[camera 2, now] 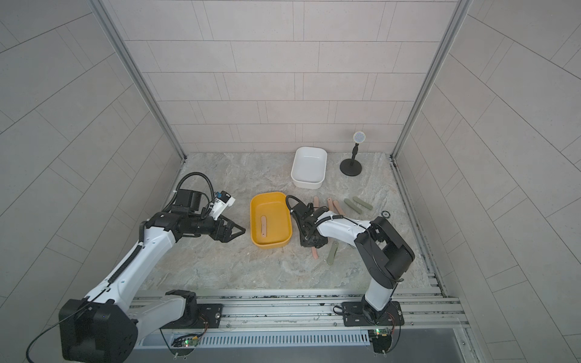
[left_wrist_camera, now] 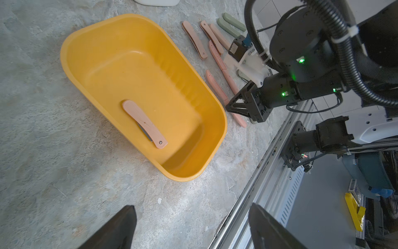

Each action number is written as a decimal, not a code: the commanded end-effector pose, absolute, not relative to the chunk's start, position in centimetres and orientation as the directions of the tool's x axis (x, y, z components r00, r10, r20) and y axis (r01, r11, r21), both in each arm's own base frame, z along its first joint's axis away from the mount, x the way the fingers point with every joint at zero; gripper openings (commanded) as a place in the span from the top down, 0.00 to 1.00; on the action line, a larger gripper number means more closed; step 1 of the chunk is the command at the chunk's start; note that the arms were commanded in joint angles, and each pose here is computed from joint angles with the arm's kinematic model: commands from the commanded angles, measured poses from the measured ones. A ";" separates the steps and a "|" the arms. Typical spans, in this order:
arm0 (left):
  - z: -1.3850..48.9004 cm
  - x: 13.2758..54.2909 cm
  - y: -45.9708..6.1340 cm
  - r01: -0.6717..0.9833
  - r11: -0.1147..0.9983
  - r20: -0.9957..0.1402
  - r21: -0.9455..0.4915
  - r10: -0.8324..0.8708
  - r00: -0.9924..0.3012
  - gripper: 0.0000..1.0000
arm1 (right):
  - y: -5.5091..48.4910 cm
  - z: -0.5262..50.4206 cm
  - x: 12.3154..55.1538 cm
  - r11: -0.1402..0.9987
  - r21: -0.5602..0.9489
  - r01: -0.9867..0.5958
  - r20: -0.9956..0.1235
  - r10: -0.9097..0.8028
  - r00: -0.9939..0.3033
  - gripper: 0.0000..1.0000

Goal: Place the fruit knives into the storage box by color
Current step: Move the fruit knife to the center of the board.

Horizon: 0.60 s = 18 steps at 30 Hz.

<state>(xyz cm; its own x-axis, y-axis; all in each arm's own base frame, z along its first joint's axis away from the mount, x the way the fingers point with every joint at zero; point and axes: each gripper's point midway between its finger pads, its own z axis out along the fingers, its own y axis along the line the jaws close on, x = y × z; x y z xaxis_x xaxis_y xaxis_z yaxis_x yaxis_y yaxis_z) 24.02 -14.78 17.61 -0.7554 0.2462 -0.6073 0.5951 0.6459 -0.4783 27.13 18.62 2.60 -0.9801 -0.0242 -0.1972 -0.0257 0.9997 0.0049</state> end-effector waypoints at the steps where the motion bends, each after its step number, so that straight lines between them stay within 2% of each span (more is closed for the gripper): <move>1: 18.1 24.1 -14.9 0.619 0.636 -0.620 -0.462 0.268 -0.738 0.12 | 18.5 2.6 28.1 0.997 -0.021 -0.069 -0.174 -0.071 -0.982 0.80; 12: 17.9 24.1 -14.9 0.618 0.637 -0.616 -0.462 0.271 -0.740 0.12 | 19.1 2.2 32.2 0.997 -0.013 -0.081 -0.162 -0.083 -0.983 0.78; 14: 18.0 24.1 -15.0 0.619 0.632 -0.615 -0.466 0.272 -0.740 0.12 | 19.1 2.7 32.6 0.996 -0.012 -0.083 -0.169 -0.084 -0.982 0.75; 18: 18.0 24.0 -15.1 0.618 0.626 -0.613 -0.476 0.268 -0.743 0.12 | 18.7 3.5 32.4 0.996 -0.028 -0.090 -0.180 -0.093 -0.979 0.62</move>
<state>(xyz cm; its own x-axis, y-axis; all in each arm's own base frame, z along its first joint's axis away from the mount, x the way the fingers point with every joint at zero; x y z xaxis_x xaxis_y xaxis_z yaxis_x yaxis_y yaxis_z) 24.14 -14.73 17.29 -0.7608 0.2502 -0.5989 0.5909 0.6487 -0.4796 32.94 19.50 2.66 -0.9788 -0.0743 -0.1908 -0.0767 0.9970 0.0055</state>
